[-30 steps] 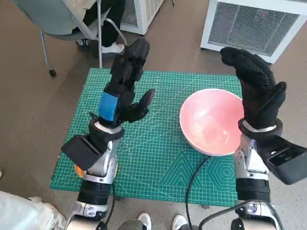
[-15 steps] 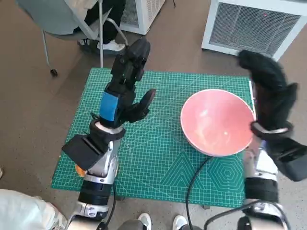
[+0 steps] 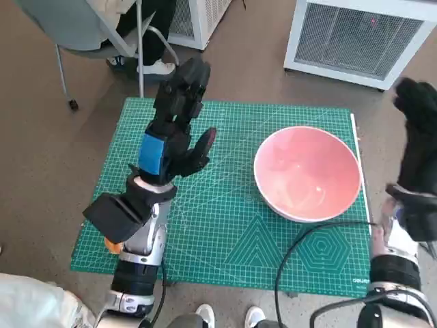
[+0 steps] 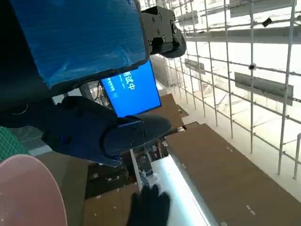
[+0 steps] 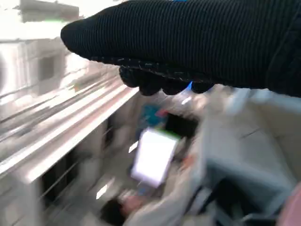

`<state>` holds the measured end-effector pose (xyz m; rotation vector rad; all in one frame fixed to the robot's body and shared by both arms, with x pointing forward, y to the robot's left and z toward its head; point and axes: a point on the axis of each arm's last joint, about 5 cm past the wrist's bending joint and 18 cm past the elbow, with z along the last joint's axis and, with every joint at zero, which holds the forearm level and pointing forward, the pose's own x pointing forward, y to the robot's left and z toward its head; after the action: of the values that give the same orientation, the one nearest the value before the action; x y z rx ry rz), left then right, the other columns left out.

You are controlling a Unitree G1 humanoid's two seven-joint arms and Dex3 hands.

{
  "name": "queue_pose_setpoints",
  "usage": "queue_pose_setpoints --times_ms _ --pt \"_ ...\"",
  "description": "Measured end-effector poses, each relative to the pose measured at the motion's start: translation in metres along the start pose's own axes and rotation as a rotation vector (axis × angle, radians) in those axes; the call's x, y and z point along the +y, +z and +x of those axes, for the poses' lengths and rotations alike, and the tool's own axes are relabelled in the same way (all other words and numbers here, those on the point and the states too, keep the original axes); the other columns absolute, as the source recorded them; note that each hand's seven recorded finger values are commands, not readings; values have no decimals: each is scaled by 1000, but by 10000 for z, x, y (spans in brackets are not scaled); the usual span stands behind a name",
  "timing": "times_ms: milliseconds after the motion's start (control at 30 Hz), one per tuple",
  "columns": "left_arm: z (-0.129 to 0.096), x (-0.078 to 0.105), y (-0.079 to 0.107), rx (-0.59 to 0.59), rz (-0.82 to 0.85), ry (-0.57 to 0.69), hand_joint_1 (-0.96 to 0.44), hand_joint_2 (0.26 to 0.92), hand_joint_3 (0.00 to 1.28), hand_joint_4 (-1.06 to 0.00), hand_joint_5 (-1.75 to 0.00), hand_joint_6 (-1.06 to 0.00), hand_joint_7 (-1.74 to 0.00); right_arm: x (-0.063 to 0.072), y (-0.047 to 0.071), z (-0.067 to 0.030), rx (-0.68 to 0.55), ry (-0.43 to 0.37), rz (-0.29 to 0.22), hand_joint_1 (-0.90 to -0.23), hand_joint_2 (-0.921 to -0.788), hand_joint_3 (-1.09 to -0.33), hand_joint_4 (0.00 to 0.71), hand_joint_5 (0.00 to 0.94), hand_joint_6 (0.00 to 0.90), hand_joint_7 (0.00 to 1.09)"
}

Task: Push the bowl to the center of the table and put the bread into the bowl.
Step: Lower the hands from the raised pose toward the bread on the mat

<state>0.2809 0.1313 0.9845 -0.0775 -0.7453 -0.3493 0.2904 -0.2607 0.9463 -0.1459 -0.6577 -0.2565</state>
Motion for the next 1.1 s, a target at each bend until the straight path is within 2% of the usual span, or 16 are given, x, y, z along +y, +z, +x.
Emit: queue_pose_setpoints --times_ms 167,333,600,833,1100 --pt "-8 21 2 -7 2 19 -477 921 556 -145 -37 1 -487 -73 -112 -90 139 -73 -20 -540 -921 -834 318 1 329 67" --pt "-16 34 -3 -9 5 31 -475 921 552 -148 -37 1 -497 -65 -207 -186 265 -93 1 -532 -921 -835 313 0 330 68" --pt "-32 42 -28 6 3 36 -476 921 544 -151 -37 1 -501 82 -335 -346 430 -88 88 -544 -921 -797 311 2 335 67" --pt "-38 49 -26 7 5 37 -482 921 535 -151 -36 1 -502 248 -404 -452 536 -61 133 -492 -921 -783 294 0 332 64" --pt "-89 84 -34 22 15 46 -491 921 524 -155 -34 1 -503 400 -462 -553 646 -28 207 -520 -921 -759 286 3 328 59"
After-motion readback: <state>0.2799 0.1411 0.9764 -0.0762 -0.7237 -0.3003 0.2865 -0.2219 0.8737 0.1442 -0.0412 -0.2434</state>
